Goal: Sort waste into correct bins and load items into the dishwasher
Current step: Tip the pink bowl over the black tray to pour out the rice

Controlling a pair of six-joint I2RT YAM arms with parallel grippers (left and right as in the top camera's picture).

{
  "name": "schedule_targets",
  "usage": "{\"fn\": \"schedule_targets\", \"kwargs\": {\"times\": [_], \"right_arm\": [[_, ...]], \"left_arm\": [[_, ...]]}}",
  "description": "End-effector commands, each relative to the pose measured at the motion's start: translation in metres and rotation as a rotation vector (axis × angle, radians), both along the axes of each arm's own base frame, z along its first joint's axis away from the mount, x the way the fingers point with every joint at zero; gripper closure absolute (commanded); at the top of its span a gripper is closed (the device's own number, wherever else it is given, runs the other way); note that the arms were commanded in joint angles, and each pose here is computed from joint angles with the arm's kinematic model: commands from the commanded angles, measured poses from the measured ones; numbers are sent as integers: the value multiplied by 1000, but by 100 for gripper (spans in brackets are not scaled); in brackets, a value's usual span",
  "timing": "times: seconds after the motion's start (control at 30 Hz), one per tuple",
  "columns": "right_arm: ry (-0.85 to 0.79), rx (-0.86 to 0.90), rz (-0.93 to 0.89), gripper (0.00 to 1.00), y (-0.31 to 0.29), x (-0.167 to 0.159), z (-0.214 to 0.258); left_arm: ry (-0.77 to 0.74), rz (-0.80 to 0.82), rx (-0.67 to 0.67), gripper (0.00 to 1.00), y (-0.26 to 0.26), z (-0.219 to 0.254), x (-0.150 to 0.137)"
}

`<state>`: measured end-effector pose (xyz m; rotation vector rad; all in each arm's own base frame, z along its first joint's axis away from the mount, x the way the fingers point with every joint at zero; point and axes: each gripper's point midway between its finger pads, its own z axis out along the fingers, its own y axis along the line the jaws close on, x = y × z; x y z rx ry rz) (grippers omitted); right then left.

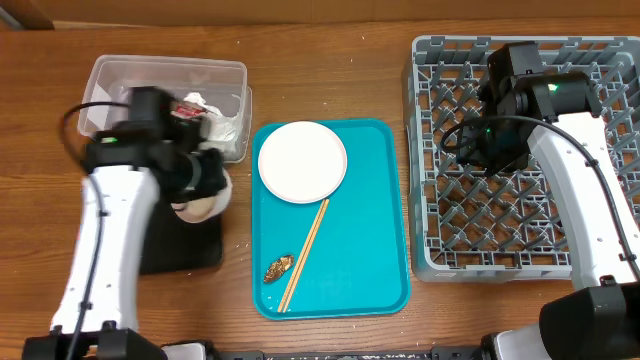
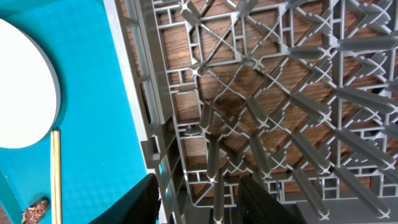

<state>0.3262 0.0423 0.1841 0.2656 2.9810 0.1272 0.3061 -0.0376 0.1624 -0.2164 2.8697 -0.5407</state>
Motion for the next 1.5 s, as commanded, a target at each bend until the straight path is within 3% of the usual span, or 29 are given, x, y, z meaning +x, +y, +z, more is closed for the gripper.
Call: {"fn": "schedule_targets", "kwargs": {"times": [0.0, 0.3, 0.63, 1.2, 1.27, 1.3, 1.37, 1.4, 1.47], "right_arm": [[-11, -8, 3, 57, -1, 2, 2], [-6, -9, 3, 57, -1, 1, 2], [-8, -9, 3, 57, -1, 1, 2], [-7, -8, 2, 57, -1, 1, 2], [-8, -8, 2, 57, -1, 1, 2], [-8, -8, 2, 57, -1, 1, 2], [-7, -8, 2, 57, -1, 1, 2], [-7, -8, 2, 57, -1, 1, 2], [-7, -8, 2, 57, -1, 1, 2]], "left_arm": [[-93, -88, -291, 96, 2, 5, 4], [-272, 72, -752, 96, 49, -1, 11], [-303, 262, -976, 96, 82, -2, 15], [-292, 335, -982, 96, 99, -4, 10], [-181, 392, -965, 96, 100, -16, 7], [-142, 432, -1018, 96, 96, -10, 5], [-363, 305, -999, 96, 96, 9, 9], [-374, 287, -970, 96, 98, 5, 10], [-239, 353, -952, 96, 100, -12, 8]]}}
